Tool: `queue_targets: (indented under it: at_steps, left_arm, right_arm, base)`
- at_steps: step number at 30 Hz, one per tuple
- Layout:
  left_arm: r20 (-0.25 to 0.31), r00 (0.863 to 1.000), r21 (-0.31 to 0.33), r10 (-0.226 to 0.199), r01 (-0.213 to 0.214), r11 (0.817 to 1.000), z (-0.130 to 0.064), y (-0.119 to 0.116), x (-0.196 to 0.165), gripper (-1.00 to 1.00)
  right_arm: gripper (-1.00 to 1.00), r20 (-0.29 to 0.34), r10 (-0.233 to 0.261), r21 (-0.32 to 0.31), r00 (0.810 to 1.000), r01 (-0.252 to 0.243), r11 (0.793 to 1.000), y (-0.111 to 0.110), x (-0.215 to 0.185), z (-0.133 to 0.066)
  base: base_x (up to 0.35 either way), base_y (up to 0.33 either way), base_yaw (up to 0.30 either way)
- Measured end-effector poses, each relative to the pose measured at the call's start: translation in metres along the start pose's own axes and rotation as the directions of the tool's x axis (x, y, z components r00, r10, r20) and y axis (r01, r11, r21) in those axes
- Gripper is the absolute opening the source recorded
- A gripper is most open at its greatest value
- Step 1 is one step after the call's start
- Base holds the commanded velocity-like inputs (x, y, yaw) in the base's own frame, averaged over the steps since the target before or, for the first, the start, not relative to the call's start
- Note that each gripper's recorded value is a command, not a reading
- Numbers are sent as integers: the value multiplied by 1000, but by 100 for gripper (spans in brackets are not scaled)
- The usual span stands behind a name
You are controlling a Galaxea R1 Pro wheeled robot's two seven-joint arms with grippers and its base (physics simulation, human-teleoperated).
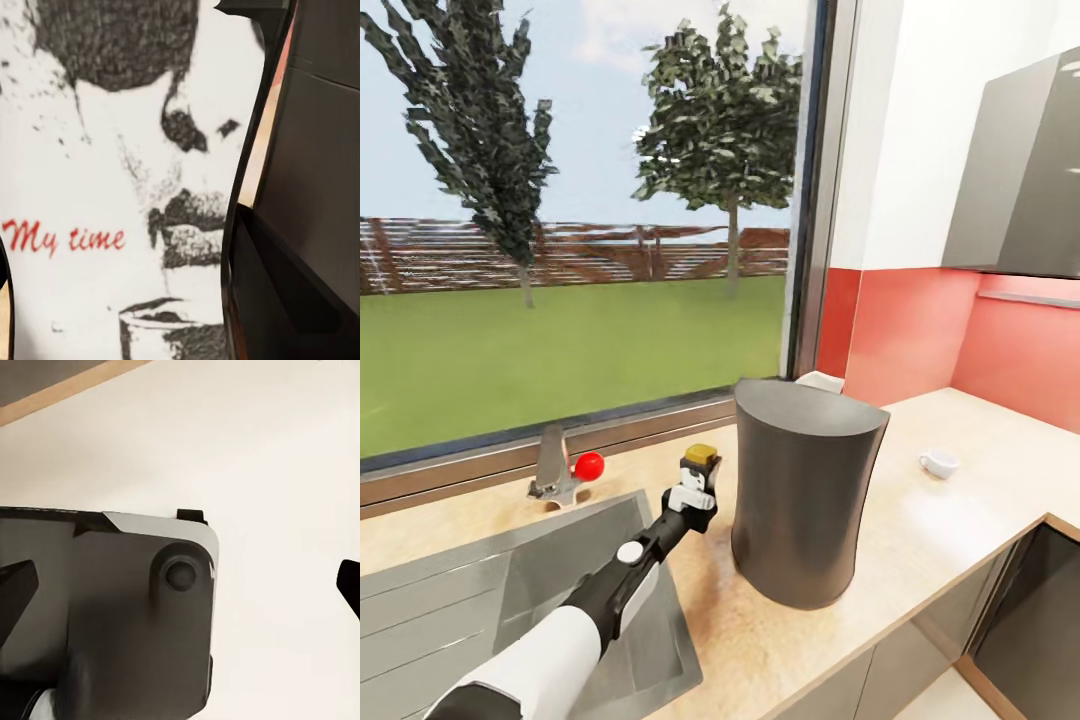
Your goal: Set up a coffee station on the kitchen countertop: keep the coffee maker on the countertop, move the bottle of coffee from the kitchen shelf to the counter next to the coffee maker, place a paper coffee filter on top of the coffee maker, put the saucer next to the coffee maker with the coffee cup on the saucer, and place the electric kettle next to the coffee maker.
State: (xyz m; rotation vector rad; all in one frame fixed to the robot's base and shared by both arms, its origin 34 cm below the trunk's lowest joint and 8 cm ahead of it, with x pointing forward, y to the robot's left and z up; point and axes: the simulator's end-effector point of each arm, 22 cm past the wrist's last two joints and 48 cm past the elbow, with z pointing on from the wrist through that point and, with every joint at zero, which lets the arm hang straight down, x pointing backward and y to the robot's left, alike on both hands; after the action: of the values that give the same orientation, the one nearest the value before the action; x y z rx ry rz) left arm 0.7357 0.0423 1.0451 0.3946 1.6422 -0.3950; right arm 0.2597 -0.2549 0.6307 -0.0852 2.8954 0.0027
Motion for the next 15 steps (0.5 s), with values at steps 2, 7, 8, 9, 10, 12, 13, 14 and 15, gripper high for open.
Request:
queue_targets:
  at_steps: [2, 7, 8, 9, 10, 12, 13, 14, 15]
  left_arm:
    - [-5, 1000, 0, 0, 0, 1000, -2, 0, 4, -100]
    - [-22, 1000, 2, -10, 10, 1000, -7, -6, 17, -100]
    - [-23, 1000, 2, -11, 11, 1000, -7, -6, 18, -100]
    - [-23, 1000, 3, -11, 11, 1000, -7, -6, 19, -100]
    - [-24, 1000, 3, -12, 12, 1000, -7, -6, 19, -100]
    - [-24, 1000, 2, -12, 12, 1000, -7, -6, 19, -100]
    - [-24, 1000, 1, -12, 12, 1000, -7, -6, 19, -100]
    - [-24, 1000, 0, -11, 11, 1000, -7, -5, 19, -100]
    - [-25, 1000, -2, -10, 10, 1000, -8, -4, 20, -100]
  right_arm:
    - [100, 0, 0, 0, 1000, 0, 1000, 0, 0, 0]
    - [100, -1, 1, 3, 1000, -1, 1000, -1, 1, 0]
    - [100, -1, 0, 3, 1000, 0, 1000, -2, 1, 0]
    - [100, -1, 0, 3, 1000, 0, 1000, -2, 1, 0]
    - [100, -1, 0, 3, 1000, 0, 1000, -2, 1, 0]
    - [100, -1, 1, 3, 1000, -1, 1000, -2, 1, 0]
    - [100, -1, 1, 3, 1000, -1, 1000, -2, 1, 0]
    - [100, -1, 1, 3, 1000, -1, 1000, -2, 1, 0]
    - [100, -1, 2, 3, 1000, -2, 1000, -2, 1, 0]
  base:
    - [2, 0, 0]
    - [0, 0, 0]
    - [0, 0, 0]
    - [0, 0, 0]
    - [0, 0, 0]
    - [0, 0, 0]
    - [0, 0, 0]
    - [0, 0, 0]
    - [0, 0, 0]
